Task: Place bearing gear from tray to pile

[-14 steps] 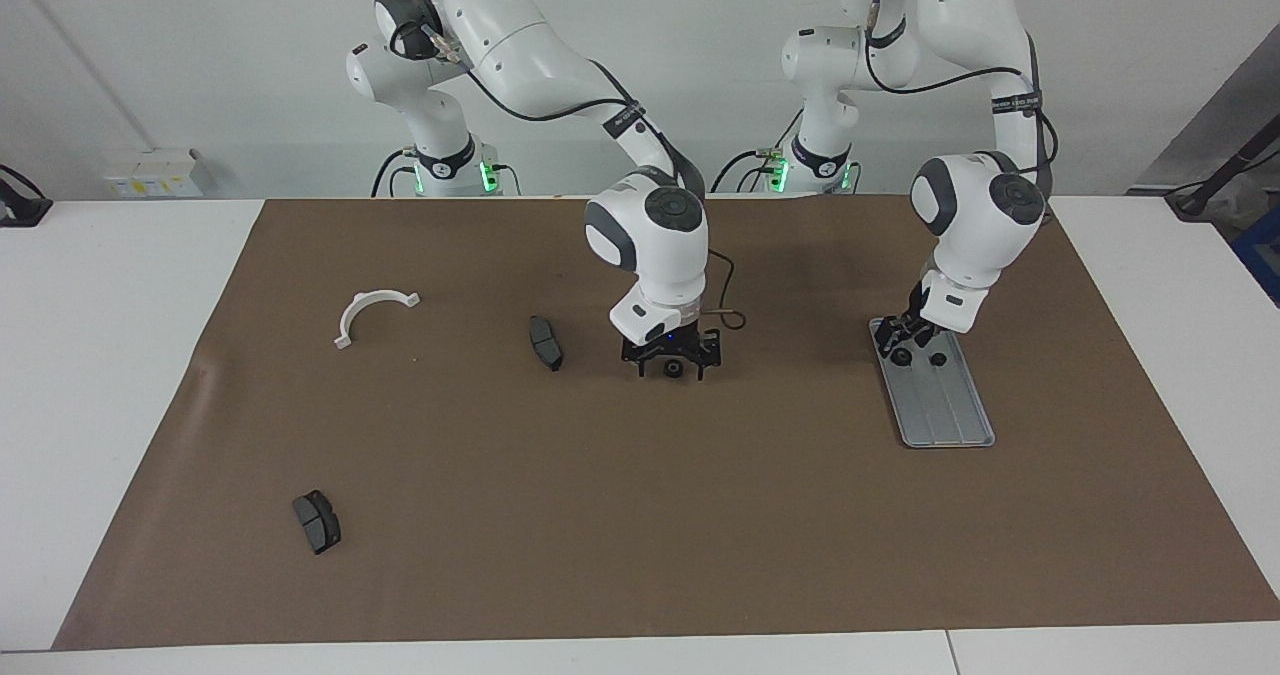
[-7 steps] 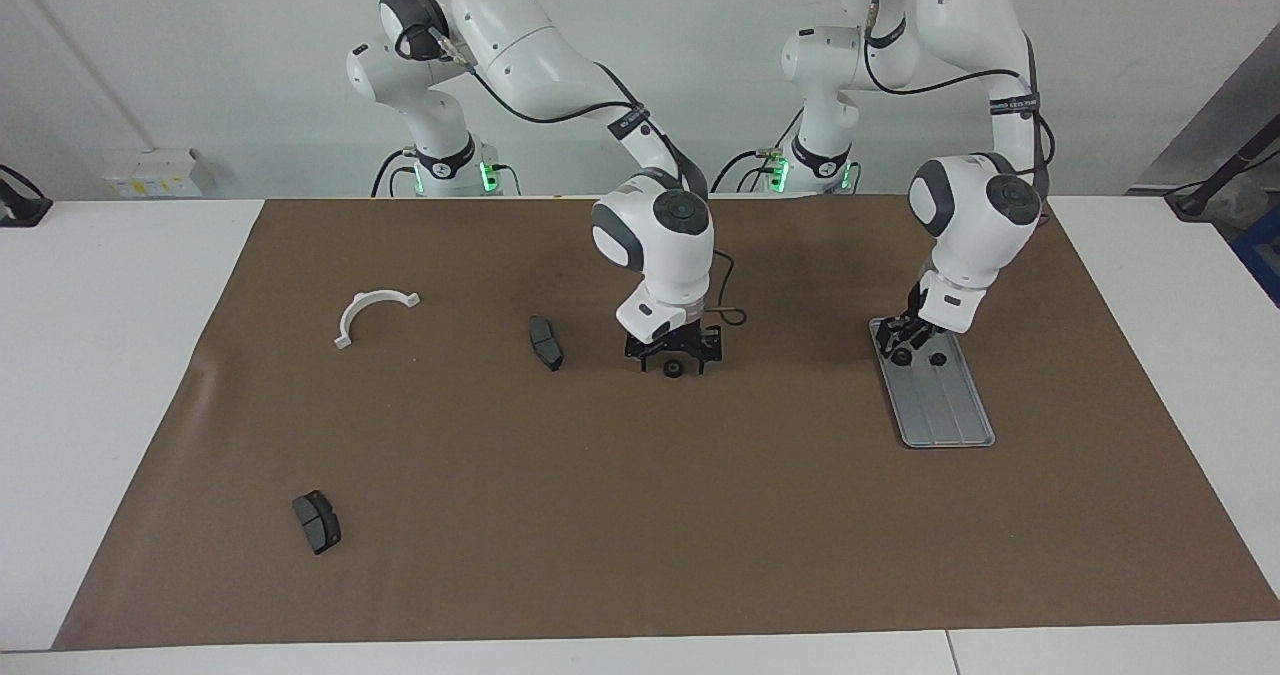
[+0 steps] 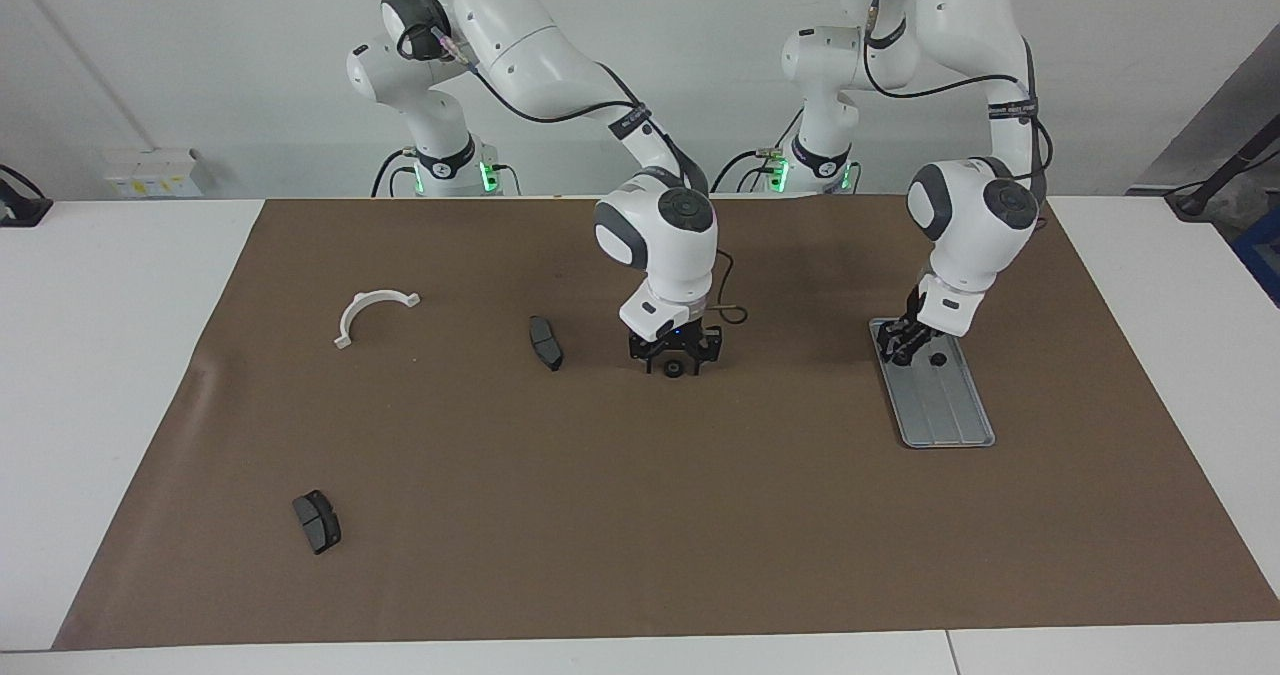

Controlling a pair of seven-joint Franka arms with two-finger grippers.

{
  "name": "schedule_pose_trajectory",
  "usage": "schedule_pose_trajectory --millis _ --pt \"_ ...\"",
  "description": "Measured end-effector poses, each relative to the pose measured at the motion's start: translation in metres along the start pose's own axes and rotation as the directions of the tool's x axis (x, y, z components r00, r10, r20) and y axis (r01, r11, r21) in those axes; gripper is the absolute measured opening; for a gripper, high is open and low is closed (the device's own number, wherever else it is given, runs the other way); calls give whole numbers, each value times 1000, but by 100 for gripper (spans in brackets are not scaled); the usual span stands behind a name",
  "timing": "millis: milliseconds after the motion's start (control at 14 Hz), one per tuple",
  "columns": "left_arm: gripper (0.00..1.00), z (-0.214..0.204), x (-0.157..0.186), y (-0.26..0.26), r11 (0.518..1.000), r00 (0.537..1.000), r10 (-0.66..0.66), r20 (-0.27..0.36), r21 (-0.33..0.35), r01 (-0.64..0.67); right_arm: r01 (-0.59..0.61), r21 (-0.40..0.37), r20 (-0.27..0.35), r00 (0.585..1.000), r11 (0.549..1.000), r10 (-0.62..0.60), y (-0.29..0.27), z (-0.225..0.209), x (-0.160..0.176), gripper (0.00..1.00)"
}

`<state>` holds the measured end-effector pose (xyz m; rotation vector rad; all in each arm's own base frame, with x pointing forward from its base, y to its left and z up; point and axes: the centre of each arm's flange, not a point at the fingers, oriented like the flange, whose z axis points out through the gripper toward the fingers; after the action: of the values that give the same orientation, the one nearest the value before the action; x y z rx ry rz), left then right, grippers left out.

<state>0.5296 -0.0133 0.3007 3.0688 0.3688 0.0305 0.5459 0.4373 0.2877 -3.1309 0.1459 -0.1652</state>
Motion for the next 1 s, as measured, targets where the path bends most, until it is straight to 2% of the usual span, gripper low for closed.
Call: schedule_pose_trajectory --millis 71,143,357,571,786,1000 --pt "46 0 0 0 1000 1000 0 -1 0 0 0 0 -1 1000 1000 0 0 -1 0 38" --pt "37 -1 1 0 1000 1000 -1 -4 -1 1 0 0 -2 1000 1000 0 0 -1 0 35" --pt "35 -1 1 0 1000 1000 -1 -4 -1 1 0 0 -2 1000 1000 0 0 -1 1 35" --pt "35 -1 1 0 1000 1000 0 -5 -1 0 4 -21 -29 1000 1000 -4 9 -2 11 35" --pt "35 -15 13 7 1000 1000 7 -16 -6 -7 -37 -17 -67 997 999 36 51 -26 51 35" --pt "35 -55 36 33 1000 1000 12 -5 -14 -12 -18 -31 -83 996 999 15 121 -51 86 35"
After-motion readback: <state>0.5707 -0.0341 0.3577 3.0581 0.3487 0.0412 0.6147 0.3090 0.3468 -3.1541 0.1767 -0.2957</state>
